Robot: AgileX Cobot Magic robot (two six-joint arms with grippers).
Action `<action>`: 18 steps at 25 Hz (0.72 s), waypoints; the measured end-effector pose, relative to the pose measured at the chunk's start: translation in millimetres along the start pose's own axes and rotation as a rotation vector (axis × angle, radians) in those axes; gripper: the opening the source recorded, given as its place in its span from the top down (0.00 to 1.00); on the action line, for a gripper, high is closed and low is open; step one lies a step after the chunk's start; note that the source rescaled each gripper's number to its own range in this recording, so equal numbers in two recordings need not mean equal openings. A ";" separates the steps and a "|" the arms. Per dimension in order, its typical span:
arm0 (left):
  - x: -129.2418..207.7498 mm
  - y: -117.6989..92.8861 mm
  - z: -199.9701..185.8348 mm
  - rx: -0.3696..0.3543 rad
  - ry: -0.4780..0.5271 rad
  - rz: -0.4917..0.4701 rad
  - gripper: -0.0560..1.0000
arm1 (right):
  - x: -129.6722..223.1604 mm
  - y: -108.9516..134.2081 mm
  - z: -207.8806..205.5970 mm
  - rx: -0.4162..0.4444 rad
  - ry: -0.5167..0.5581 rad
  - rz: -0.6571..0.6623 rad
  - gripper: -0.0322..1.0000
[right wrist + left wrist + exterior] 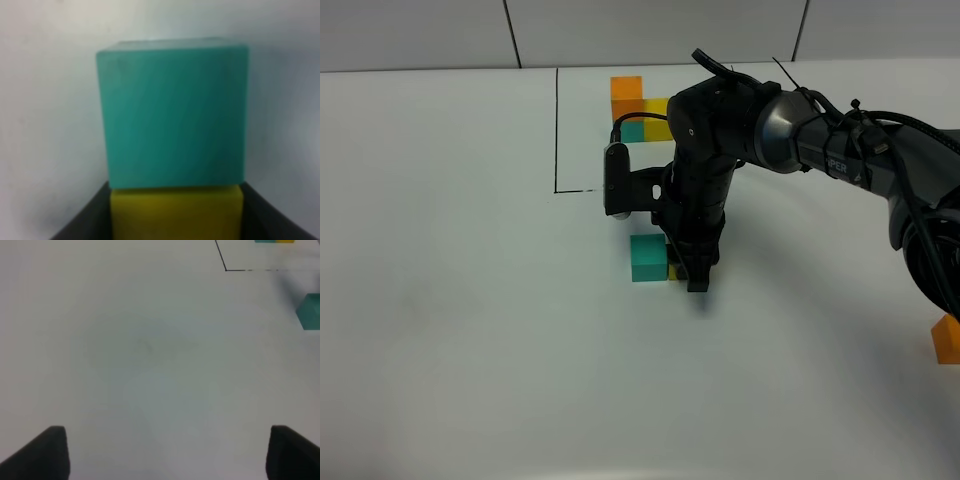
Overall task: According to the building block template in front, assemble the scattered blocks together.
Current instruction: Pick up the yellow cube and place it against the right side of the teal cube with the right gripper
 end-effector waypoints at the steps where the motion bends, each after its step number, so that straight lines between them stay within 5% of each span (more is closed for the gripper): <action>1: 0.0 0.0 0.0 0.000 0.000 0.000 0.17 | 0.0 0.0 0.0 0.000 0.000 0.000 0.97; 18: 0.0 0.0 0.0 0.000 0.000 0.000 0.17 | -0.3 0.0 0.0 0.000 -0.002 -0.001 0.97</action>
Point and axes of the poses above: a point on each arm's last joint axis where the gripper is mounted, z pointing out along that axis toward the gripper, y along the wrist's bending axis when the last joint is at zero, x = y × z, the point moved 8 cm from there along z, pointing out along that axis toward the gripper, and after that the axes turned 5 degrees about z, right-handed, at the moved point
